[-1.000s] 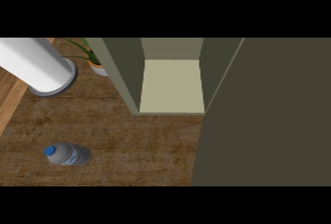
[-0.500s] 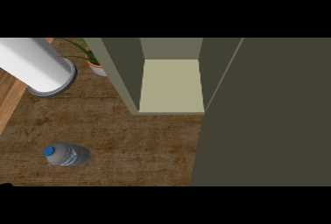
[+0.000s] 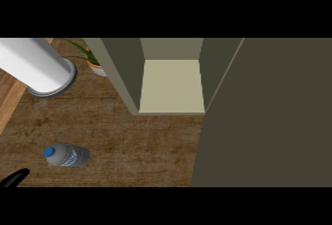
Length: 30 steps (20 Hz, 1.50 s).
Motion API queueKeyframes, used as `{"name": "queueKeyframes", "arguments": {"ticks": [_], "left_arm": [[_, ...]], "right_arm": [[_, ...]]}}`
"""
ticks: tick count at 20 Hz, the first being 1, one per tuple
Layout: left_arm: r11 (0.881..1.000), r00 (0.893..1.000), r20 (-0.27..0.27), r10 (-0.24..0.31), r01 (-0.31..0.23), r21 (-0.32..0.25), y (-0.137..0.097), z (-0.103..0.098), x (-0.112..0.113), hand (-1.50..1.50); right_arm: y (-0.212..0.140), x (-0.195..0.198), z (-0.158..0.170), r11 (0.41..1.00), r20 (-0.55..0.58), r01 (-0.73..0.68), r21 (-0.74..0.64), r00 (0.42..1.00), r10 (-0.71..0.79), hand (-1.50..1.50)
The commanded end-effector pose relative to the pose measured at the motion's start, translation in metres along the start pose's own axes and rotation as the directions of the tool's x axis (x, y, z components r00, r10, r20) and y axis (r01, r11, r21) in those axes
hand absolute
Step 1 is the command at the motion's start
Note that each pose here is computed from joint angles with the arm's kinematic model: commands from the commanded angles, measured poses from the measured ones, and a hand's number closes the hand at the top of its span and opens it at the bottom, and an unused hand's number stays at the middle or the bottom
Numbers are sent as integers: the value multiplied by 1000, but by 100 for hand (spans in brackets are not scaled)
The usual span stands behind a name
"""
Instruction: Pick up the bottled water, place it into the cabinet and close the cabinet
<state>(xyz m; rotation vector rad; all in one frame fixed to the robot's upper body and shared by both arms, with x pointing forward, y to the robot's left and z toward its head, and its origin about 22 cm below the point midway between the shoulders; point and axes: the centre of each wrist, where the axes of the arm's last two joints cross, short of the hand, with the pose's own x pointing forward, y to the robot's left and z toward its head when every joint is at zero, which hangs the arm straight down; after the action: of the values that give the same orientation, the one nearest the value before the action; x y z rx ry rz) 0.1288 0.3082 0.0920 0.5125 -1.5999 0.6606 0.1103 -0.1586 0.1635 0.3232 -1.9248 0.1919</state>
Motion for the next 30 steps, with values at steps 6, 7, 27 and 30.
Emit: {"name": "queueKeyframes", "arguments": {"ticks": [6,7,27,30], "left_arm": [[1000,998,-49,-24,24,-4,10,-15,-42,-150],[999,998,-55,-32,30,-33,-10,-9,-54,-150],[999,995,-100,-13,8,-50,-24,-16,-155,-150],[998,993,-119,-15,8,-62,-9,-11,-165,-150]], "right_arm": [[0,35,19,997,65,-62,-35,996,64,-150],[16,14,9,998,68,-51,-34,996,54,-150],[4,32,15,998,71,-55,-41,996,58,-150],[7,30,20,998,52,-62,-26,997,63,-150]]}}
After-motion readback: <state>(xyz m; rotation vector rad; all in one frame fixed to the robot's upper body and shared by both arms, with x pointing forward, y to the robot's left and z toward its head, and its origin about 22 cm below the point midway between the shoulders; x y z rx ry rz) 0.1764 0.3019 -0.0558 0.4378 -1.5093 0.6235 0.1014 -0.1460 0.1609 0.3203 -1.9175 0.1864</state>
